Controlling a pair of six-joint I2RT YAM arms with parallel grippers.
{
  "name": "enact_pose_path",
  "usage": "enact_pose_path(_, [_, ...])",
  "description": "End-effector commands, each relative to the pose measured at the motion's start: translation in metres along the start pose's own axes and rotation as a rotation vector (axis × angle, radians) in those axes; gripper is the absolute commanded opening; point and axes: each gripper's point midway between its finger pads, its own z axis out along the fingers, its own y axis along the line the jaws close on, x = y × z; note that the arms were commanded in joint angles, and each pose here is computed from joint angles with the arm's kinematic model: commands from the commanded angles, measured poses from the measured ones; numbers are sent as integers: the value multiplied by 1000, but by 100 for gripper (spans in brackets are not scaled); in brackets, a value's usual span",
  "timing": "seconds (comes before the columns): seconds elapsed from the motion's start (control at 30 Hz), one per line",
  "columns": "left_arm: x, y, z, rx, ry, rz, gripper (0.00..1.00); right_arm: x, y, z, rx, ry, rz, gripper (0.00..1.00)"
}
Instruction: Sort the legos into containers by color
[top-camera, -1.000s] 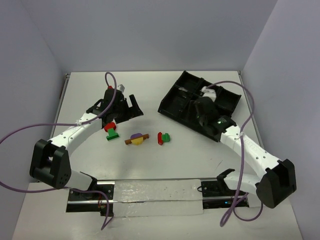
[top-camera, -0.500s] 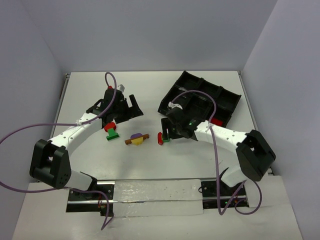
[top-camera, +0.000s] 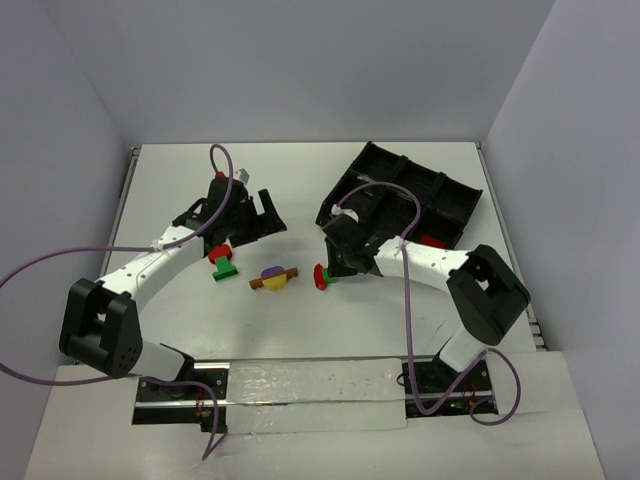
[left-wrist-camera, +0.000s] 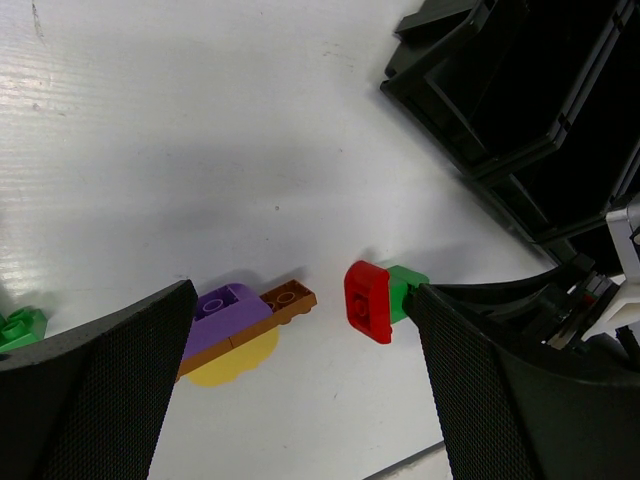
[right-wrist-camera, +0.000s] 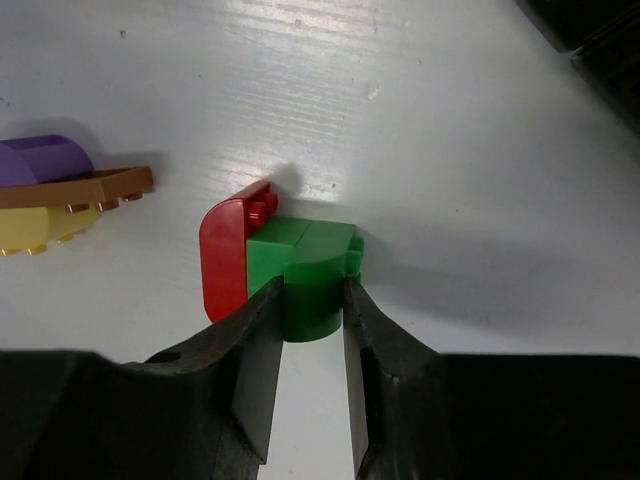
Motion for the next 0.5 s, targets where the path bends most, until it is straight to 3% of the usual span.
enact_pose_path(0.0, [-10, -12, -9, 44, -33, 12, 99, -25, 10, -7, -8, -85, 20, 23])
enact_pose_path(0.07, [-7, -16, -9, 70, -19, 8, 99, -28, 9, -11, -8, -96, 20, 8])
enact_pose_path(0.13, [-2, -22, -7, 109, 5, -2, 98, -31, 9, -16, -7, -113, 23, 1])
enact_pose_path(0.47, [44, -68, 0, 414, 185, -56, 96, -60, 16, -45, -24, -195, 31, 0])
